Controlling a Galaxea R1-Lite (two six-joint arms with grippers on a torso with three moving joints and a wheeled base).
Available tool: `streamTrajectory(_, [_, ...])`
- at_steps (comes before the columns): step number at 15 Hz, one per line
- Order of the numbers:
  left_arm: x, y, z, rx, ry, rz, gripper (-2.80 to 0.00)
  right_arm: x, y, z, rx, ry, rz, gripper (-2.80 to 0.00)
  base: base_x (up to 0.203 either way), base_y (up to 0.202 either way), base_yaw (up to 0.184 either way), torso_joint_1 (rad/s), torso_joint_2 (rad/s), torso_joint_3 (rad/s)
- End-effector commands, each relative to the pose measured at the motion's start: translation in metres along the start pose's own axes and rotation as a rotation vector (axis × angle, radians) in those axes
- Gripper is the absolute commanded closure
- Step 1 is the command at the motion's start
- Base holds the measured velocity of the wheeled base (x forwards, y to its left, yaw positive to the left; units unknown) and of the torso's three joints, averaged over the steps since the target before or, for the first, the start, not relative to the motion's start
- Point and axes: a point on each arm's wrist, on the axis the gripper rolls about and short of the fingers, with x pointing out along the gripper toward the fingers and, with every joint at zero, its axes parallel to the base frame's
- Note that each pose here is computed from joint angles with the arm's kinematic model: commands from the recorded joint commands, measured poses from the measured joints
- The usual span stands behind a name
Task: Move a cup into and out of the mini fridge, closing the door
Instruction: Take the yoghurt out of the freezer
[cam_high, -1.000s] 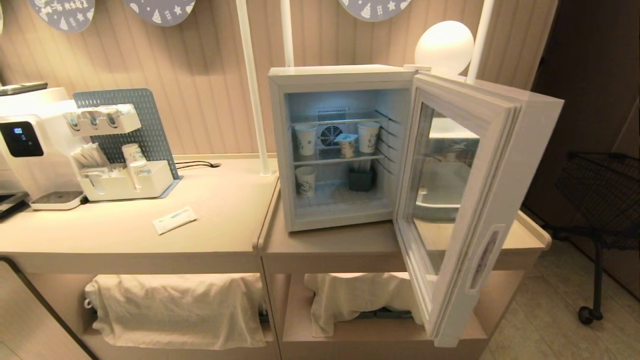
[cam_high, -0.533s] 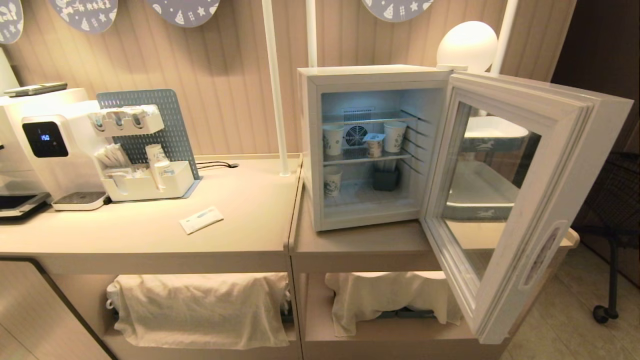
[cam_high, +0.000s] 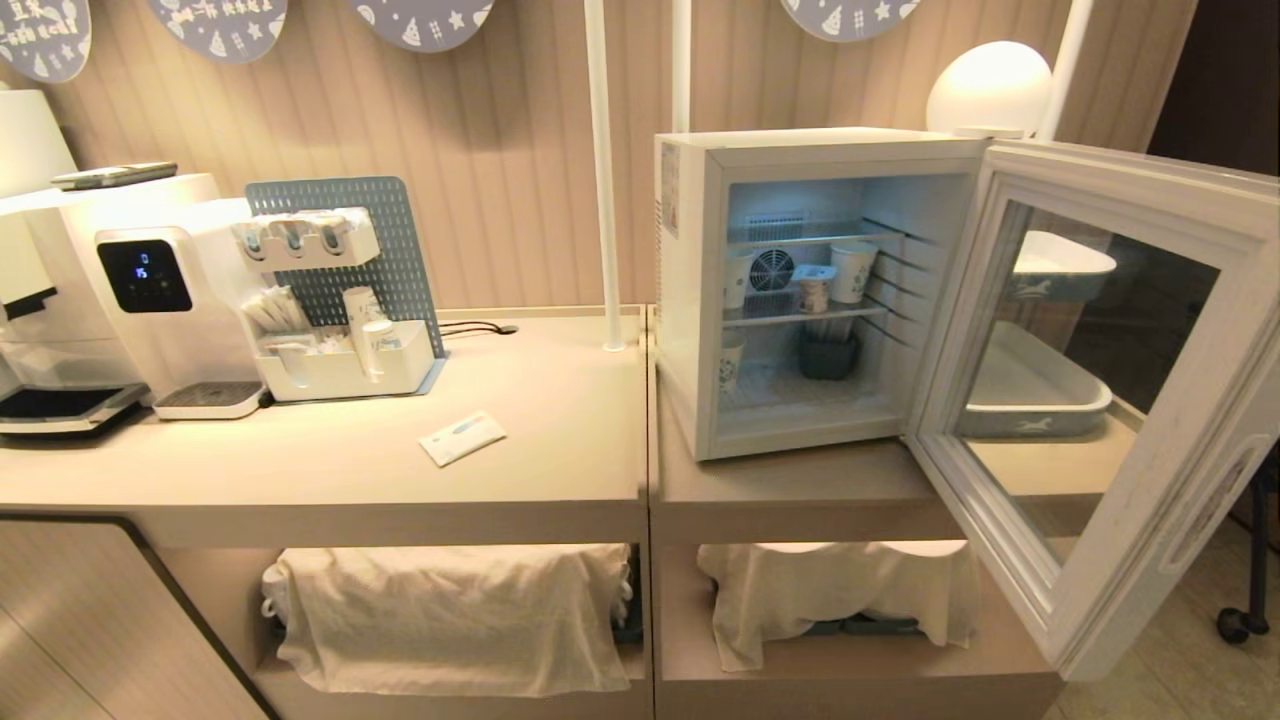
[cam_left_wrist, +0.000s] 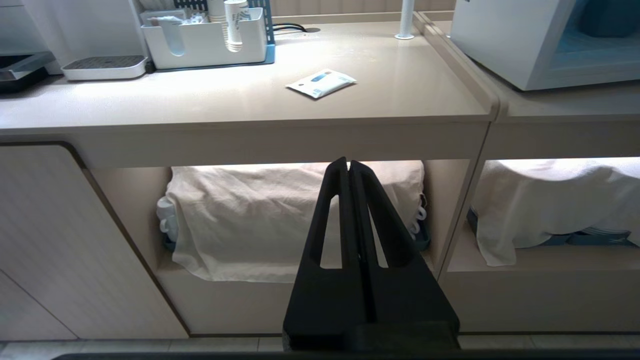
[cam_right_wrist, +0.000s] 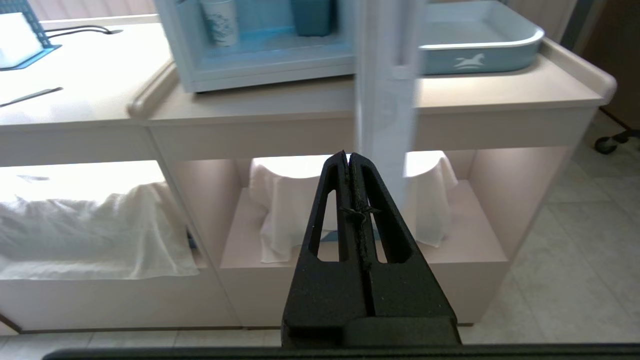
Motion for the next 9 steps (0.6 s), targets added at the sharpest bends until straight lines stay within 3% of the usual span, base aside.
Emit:
streamTrajectory(1, [0.0001,0.0,-0.0003,-0.001,0.001,0.0,0.0,0.0,0.0,0.0,0.0,0.0,0.0,0.0,0.0,0.192,0.002,0.007,0.0,0.005])
streamTrajectory(9, [0.0,0.0,0.0001,-0.009,-0.001,0.0,0.0,0.0,0.0,0.0,0.0,0.0,0.0,0.0,0.0,0.186,-0.002,0.001,0.0,0.002])
